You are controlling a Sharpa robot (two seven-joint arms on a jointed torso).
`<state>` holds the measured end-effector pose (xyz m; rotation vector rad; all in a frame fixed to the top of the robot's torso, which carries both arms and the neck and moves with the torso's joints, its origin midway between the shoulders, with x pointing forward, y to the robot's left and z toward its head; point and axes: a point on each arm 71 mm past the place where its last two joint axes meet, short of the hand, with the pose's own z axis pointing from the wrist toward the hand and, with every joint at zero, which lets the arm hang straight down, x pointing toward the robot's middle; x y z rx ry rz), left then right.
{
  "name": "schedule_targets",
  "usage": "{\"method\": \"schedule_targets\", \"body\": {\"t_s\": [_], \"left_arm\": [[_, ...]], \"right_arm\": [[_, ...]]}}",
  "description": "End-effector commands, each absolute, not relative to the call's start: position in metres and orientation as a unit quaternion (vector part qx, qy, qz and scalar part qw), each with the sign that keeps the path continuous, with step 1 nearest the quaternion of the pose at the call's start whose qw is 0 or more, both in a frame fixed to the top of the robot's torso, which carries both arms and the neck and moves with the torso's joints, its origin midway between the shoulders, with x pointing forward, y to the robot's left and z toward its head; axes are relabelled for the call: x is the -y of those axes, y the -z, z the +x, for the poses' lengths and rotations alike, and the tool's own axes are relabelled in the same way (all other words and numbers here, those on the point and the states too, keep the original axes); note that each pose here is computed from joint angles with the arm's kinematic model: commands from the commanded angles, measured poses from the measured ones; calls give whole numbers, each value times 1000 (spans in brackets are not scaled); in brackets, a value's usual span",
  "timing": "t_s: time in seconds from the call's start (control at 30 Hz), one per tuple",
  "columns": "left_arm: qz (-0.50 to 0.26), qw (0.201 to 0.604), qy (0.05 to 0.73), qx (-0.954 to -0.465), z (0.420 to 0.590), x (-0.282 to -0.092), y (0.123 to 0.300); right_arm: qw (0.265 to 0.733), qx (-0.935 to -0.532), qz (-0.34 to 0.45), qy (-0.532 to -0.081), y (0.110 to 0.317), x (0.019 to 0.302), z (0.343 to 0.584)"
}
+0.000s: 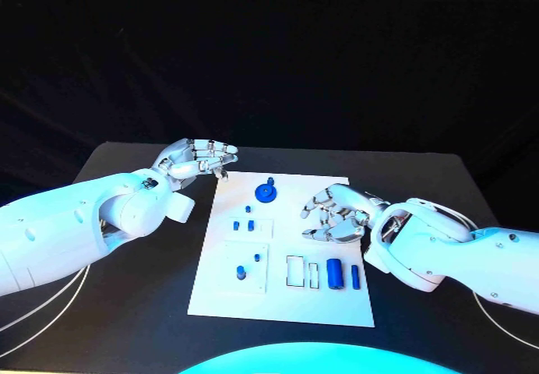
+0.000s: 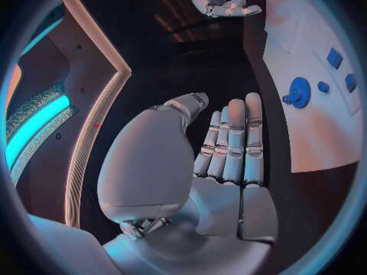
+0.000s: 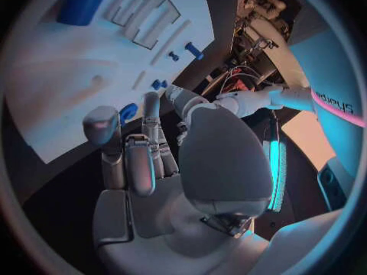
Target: Assemble the parts on the task board
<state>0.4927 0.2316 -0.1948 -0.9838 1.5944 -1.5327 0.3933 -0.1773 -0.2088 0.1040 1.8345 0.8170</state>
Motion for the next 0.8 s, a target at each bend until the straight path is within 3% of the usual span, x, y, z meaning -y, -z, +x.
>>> {"method": "schedule_targets", "body": {"t_s": [0.03,0.33,0.53,0.8], "left_arm": [[-377,352,599,-613,492,-231,194],[-377,350,599,-613,491,-230,195],[-377,350,599,-613,490,-230,195],[-378,350,599,-614,490,-231,195]], "right_arm": [[487,-792,127,-346,213,198,391],[487,-823,152,-252,224,249,373],[488,-836,141,-210,238,257,360],[487,-843,127,-192,247,252,353]]}}
